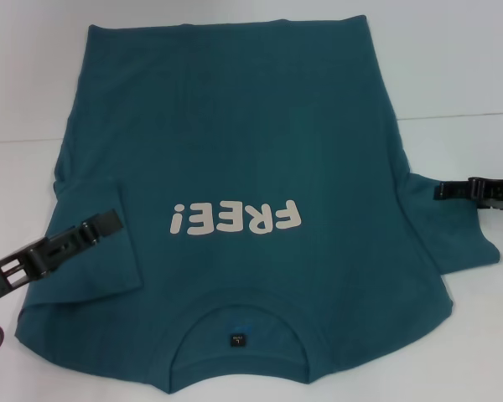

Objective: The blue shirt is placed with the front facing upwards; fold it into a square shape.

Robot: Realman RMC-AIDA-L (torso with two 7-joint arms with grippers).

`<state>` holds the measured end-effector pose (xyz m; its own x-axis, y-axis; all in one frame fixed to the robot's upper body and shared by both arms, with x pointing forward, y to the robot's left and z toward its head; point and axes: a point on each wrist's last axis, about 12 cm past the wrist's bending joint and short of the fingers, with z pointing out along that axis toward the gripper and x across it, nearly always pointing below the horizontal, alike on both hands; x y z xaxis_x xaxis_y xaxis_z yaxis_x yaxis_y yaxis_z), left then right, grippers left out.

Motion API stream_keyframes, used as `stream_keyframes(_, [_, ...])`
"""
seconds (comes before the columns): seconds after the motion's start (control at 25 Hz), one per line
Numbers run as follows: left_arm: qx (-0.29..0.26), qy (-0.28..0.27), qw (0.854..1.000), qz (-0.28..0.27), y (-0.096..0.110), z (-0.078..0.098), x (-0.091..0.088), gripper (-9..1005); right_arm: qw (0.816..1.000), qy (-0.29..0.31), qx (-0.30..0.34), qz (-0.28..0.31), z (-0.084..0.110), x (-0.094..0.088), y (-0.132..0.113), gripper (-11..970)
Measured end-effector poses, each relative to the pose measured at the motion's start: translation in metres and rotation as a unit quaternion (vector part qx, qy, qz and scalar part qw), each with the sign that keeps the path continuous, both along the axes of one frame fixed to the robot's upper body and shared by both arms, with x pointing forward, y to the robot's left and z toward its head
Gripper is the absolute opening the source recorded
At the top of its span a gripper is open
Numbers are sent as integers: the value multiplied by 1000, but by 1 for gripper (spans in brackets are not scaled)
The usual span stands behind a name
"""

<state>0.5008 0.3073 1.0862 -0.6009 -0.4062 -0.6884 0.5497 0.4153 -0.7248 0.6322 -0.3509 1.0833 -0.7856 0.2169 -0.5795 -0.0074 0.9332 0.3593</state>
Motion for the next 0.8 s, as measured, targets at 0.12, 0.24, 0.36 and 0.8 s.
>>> stream_keyframes(0.12, [-2,1,1000,-1,-1,-1,0,797,1000,-1,-4,0,0,2,3,907])
stream_keyframes(0.24, [-2,2,1000,-1,-1,-1,0,797,1000,1,-7,4,-1,4,7,907])
stream_keyframes(0.36, [-2,1,1000,-1,0,-1,0,797,1000,1,-10,7,-2,5,10,907])
stream_keyframes(0.8, [-3,-1,1000,9,2,-2,0,798,1000,2,-2,19,-1,7,18,906])
